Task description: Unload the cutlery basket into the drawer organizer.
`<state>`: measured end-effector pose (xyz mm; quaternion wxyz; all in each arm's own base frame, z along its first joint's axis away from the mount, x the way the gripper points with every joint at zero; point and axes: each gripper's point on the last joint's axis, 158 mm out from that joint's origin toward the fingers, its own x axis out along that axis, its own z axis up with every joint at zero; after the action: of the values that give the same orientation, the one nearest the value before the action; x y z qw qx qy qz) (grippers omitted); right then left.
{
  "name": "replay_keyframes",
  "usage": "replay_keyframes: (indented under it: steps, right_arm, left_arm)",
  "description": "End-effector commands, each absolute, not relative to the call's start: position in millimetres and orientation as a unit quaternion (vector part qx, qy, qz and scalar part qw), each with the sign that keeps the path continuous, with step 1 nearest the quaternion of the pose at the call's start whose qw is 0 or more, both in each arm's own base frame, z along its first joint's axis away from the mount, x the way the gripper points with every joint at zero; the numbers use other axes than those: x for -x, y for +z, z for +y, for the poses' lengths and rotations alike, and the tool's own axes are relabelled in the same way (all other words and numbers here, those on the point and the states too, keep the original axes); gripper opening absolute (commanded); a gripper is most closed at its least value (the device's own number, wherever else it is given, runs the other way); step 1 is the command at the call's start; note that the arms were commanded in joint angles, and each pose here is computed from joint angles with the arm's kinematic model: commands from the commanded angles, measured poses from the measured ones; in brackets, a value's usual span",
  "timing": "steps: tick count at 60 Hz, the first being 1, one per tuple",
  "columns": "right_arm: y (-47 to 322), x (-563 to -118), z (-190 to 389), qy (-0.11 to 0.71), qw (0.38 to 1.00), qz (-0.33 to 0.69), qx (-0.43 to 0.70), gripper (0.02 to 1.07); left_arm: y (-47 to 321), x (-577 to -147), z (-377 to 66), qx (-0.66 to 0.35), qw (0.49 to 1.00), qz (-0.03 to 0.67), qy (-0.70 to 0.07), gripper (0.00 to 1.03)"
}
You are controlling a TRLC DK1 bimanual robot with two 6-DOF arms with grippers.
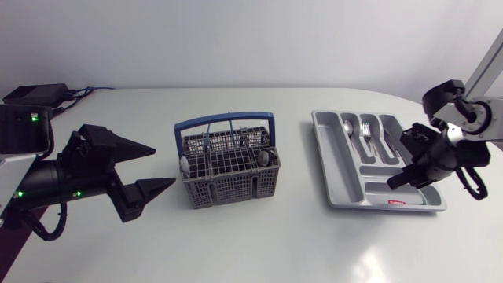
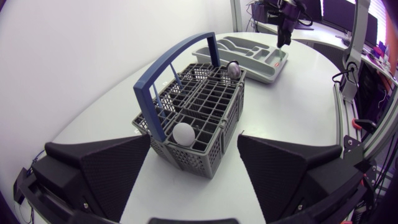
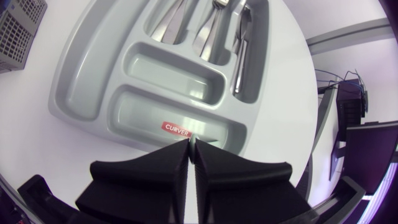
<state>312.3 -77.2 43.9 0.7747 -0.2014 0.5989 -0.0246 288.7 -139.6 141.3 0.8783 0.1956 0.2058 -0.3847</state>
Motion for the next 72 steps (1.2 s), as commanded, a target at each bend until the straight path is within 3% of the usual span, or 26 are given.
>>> replay_keyframes:
  steps: [1, 8, 18, 21, 25, 37, 43, 50, 62, 72]
  right_arm:
    - [28, -308, -64, -0.029, 0.765, 0.610, 0.206, 0.11]
    - [14, -310, -49, -0.025, 0.753, 0.618, 0.227, 0.15]
    - [-12, -306, -32, -0.010, 0.732, 0.636, 0.243, 0.58]
    - [-14, -306, -29, -0.006, 0.731, 0.637, 0.245, 0.77]
    - [-7, -310, -25, -0.006, 0.738, 0.628, 0.246, 0.89]
    - [67, -323, 11, 0.025, 0.785, 0.562, 0.259, 0.91]
    - [121, -328, 63, 0.090, 0.826, 0.491, 0.261, 0.91]
    - [156, -314, 133, 0.190, 0.840, 0.457, 0.221, 0.91]
    - [172, -302, 235, 0.327, 0.835, 0.403, 0.182, 0.90]
    - [152, -302, 290, 0.391, 0.808, 0.407, 0.167, 0.90]
  left_arm:
    - [139, -285, -139, -0.203, 0.876, 0.206, -0.387, 0.97]
    - [141, -285, -139, -0.203, 0.876, 0.204, -0.387, 0.97]
    - [142, -283, -139, -0.203, 0.876, 0.204, -0.386, 0.97]
    - [143, -283, -139, -0.203, 0.877, 0.203, -0.386, 0.97]
    - [144, -282, -138, -0.204, 0.877, 0.202, -0.386, 0.97]
    - [141, -281, -136, -0.204, 0.877, 0.205, -0.385, 0.97]
    - [141, -281, -136, -0.204, 0.877, 0.205, -0.385, 0.97]
    - [136, -279, -137, -0.200, 0.876, 0.210, -0.385, 0.97]
    - [121, -279, -135, -0.197, 0.874, 0.221, -0.385, 0.97]
    - [110, -279, -133, -0.198, 0.874, 0.224, -0.384, 0.97]
